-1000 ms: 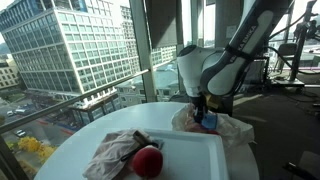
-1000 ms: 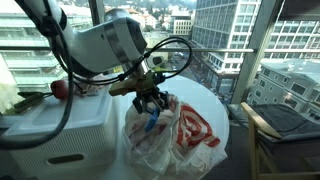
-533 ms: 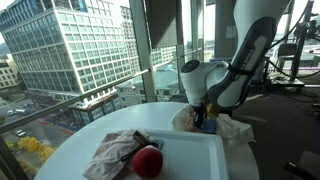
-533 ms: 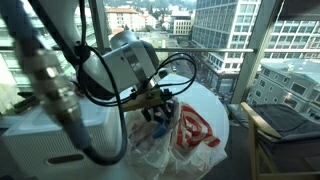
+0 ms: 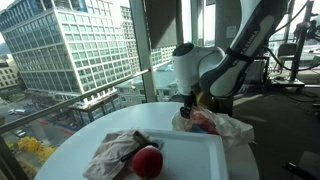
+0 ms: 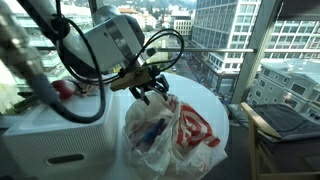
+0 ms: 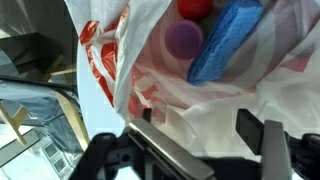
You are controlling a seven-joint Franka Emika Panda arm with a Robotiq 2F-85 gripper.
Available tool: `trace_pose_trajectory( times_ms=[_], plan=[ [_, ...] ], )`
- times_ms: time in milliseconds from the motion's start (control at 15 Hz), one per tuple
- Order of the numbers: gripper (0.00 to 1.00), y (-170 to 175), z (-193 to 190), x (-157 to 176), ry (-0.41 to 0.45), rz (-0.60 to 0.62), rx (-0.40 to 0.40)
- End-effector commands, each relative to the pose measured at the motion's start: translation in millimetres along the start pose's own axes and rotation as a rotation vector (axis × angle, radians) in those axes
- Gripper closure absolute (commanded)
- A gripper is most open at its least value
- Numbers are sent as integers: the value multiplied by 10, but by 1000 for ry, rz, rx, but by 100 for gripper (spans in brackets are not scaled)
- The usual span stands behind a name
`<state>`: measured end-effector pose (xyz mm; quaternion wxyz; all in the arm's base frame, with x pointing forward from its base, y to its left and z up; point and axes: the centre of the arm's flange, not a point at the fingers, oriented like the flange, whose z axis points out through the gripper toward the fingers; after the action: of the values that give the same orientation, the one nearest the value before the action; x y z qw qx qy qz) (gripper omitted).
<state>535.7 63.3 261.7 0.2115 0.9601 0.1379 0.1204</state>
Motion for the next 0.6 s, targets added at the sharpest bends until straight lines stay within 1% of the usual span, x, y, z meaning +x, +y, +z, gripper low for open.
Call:
trace_pose_trajectory(
  times_ms=[0, 267, 533],
  plan=[
    [0, -135, -669, 50, 100, -47, 124],
    [0, -512, -1177, 159, 171, -81, 341],
    [0, -932, -1637, 187, 216, -139, 541]
  ],
)
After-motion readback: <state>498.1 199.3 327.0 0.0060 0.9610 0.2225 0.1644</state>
